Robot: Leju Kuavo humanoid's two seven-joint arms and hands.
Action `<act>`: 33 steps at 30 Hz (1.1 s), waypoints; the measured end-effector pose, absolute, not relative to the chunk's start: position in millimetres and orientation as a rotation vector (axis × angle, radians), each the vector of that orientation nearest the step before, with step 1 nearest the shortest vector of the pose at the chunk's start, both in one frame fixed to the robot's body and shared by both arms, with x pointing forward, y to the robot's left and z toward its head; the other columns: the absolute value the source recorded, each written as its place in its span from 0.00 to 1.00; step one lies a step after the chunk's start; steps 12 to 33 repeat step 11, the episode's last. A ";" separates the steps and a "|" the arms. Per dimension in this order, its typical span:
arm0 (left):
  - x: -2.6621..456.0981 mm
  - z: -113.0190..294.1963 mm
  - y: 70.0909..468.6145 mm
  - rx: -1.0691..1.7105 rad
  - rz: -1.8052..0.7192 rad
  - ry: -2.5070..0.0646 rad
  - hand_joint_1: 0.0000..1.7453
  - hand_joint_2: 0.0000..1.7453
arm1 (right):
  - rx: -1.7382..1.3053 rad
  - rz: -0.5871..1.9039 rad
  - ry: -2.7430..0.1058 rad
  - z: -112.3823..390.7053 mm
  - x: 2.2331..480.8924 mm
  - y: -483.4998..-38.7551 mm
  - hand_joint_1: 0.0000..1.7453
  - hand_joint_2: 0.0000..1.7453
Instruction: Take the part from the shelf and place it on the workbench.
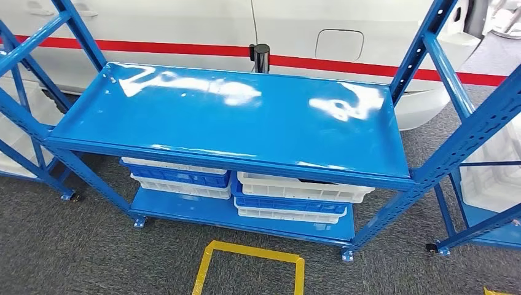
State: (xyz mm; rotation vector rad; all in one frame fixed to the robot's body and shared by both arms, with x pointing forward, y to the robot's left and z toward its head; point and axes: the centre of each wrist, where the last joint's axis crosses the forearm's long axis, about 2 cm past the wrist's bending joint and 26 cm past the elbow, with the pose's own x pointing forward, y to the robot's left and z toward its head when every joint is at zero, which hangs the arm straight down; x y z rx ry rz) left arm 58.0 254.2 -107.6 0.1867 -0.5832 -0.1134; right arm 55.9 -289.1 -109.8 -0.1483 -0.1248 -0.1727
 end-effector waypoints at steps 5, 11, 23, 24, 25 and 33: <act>58.7 -107.6 256.2 0.189 -0.114 -0.584 0.00 0.00 | -0.144 -0.170 -0.127 -109.5 57.4 -286.6 0.00 0.00; 58.6 -107.5 253.8 0.184 -0.111 -0.586 0.00 0.00 | -0.146 -0.169 -0.128 -109.5 58.0 -287.6 0.00 0.00; 58.6 -107.5 253.8 0.184 -0.111 -0.586 0.00 0.00 | -0.146 -0.169 -0.128 -109.5 58.0 -287.6 0.00 0.00; 58.6 -107.5 253.8 0.184 -0.111 -0.586 0.00 0.00 | -0.146 -0.169 -0.128 -109.5 58.0 -287.6 0.00 0.00; 58.6 -107.5 253.8 0.184 -0.111 -0.586 0.00 0.00 | -0.146 -0.169 -0.128 -109.5 58.0 -287.6 0.00 0.00; 58.6 -107.5 253.8 0.184 -0.111 -0.586 0.00 0.00 | -0.146 -0.169 -0.128 -109.5 58.0 -287.6 0.00 0.00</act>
